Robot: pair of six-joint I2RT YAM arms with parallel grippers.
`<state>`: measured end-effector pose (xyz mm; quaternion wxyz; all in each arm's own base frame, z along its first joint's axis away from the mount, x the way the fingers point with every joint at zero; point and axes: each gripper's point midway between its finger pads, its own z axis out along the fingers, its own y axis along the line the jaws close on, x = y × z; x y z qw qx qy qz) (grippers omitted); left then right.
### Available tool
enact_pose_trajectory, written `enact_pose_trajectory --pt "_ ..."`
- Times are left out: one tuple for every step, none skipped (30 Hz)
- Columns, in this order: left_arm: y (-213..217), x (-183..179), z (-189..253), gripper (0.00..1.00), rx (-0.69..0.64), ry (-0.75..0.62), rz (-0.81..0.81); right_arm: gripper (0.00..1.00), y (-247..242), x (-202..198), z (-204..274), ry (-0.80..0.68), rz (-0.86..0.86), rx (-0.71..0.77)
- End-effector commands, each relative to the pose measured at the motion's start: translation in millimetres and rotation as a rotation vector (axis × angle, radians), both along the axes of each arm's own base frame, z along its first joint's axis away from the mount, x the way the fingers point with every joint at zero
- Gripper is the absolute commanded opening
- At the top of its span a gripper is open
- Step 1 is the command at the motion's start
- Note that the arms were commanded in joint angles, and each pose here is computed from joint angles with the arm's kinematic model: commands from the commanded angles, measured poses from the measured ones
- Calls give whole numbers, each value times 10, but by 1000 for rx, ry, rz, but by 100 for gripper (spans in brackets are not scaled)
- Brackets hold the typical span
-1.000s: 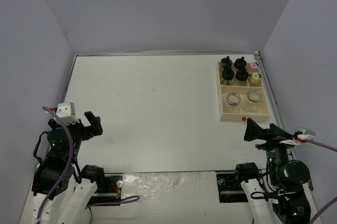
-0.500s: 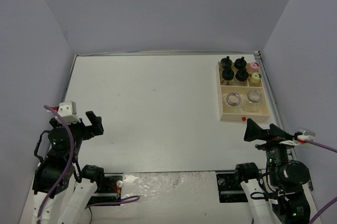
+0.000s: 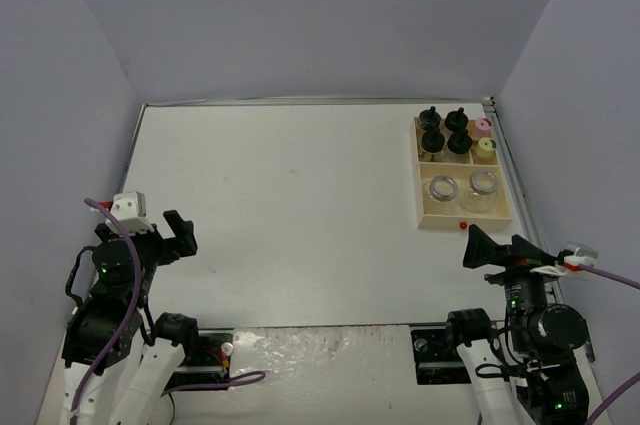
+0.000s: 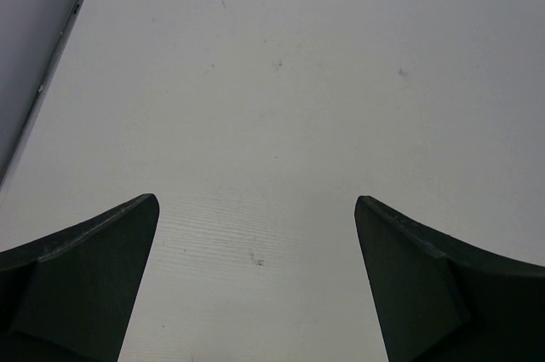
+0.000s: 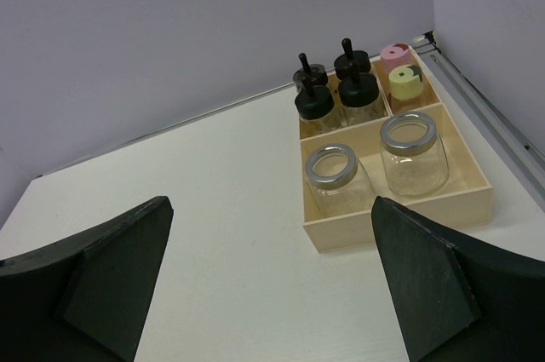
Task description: Organize the condiment bottles
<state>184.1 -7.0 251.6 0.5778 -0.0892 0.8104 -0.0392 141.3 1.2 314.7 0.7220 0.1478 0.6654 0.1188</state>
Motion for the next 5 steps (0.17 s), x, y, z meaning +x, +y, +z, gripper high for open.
enact_pose_trajectory --pt "-27 119 159 97 -19 -51 1 100 5 29 224 -86 -1 20" --pt "-26 118 161 97 -19 -52 1 100 5 29 222 -86 -1 20" --pt "-25 117 163 97 -19 -53 2 100 5 29 221 -86 -1 20" --pt "-25 116 167 97 -19 -55 2 100 5 29 221 -86 -1 20" --pt "-25 116 166 97 -19 -55 2 100 6 27 225 -88 0 19"
